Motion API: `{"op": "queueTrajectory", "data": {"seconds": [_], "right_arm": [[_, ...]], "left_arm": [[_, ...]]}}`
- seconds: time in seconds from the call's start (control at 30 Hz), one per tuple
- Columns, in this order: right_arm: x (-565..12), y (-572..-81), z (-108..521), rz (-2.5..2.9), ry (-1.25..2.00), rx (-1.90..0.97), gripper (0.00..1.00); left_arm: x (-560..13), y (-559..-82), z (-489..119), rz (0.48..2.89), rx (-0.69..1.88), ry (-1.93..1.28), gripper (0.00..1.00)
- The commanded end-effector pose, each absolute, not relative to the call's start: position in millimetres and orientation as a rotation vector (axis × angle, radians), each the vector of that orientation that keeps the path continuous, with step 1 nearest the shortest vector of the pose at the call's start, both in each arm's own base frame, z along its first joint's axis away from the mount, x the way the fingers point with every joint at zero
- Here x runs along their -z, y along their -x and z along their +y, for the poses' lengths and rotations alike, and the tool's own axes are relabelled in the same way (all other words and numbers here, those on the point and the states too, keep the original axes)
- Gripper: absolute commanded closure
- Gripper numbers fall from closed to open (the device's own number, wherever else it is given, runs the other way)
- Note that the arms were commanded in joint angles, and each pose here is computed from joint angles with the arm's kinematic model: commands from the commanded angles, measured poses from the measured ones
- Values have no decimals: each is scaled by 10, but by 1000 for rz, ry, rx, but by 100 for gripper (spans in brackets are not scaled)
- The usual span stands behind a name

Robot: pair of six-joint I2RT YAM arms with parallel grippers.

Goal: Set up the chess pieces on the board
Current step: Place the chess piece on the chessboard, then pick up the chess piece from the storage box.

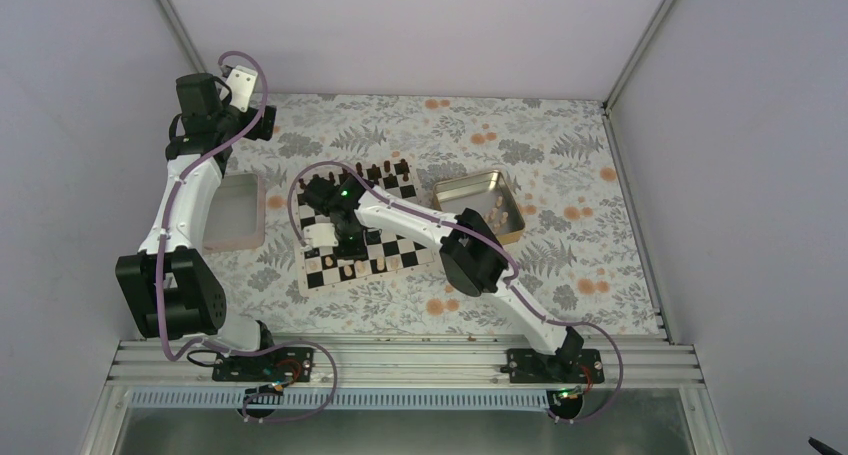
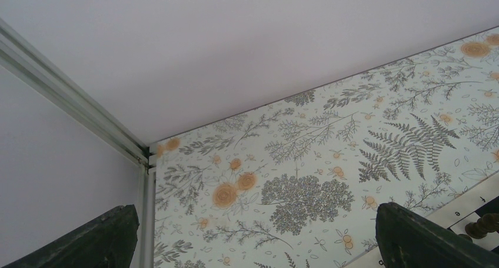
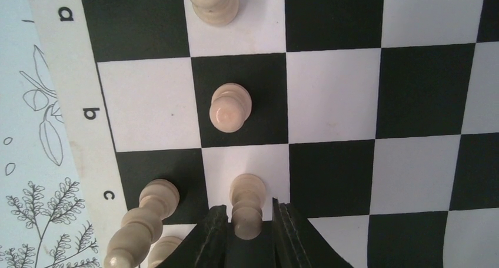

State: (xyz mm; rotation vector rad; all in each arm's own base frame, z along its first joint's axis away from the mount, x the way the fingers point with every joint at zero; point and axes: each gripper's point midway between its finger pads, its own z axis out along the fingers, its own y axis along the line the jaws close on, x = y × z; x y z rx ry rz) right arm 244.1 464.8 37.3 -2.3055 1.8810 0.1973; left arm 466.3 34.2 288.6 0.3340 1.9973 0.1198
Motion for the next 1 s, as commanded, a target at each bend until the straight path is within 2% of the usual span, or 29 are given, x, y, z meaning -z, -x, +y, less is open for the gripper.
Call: {"op": "queueTrajectory", "data": {"seconds": [0.0, 0.27, 0.5, 0.6, 0.77, 0.97], "right_arm": [[-626, -2471, 4716, 1835, 2258, -220, 78], [-1383, -2732, 4434, 1834, 2102, -172, 74], [-1745, -3587, 3396, 2065, 1799, -21, 71], [-1713, -3878, 2745, 2211, 1662, 23, 70], [-1426, -3977, 1922, 2396, 1535, 52, 68], [-1040, -3723, 1800, 2484, 1574, -65, 67]], "left_arm": [[-3014, -4676, 322, 1958, -117, -340, 0], [-3028, -4665, 311, 1955, -116, -347, 0], [-3036, -4674, 328, 1954, -124, -341, 0], [-3021, -4681, 338, 1958, -127, -338, 0], [-3012, -4699, 353, 1962, -133, -332, 0], [-2964, -4717, 371, 1974, -140, -328, 0]]}}
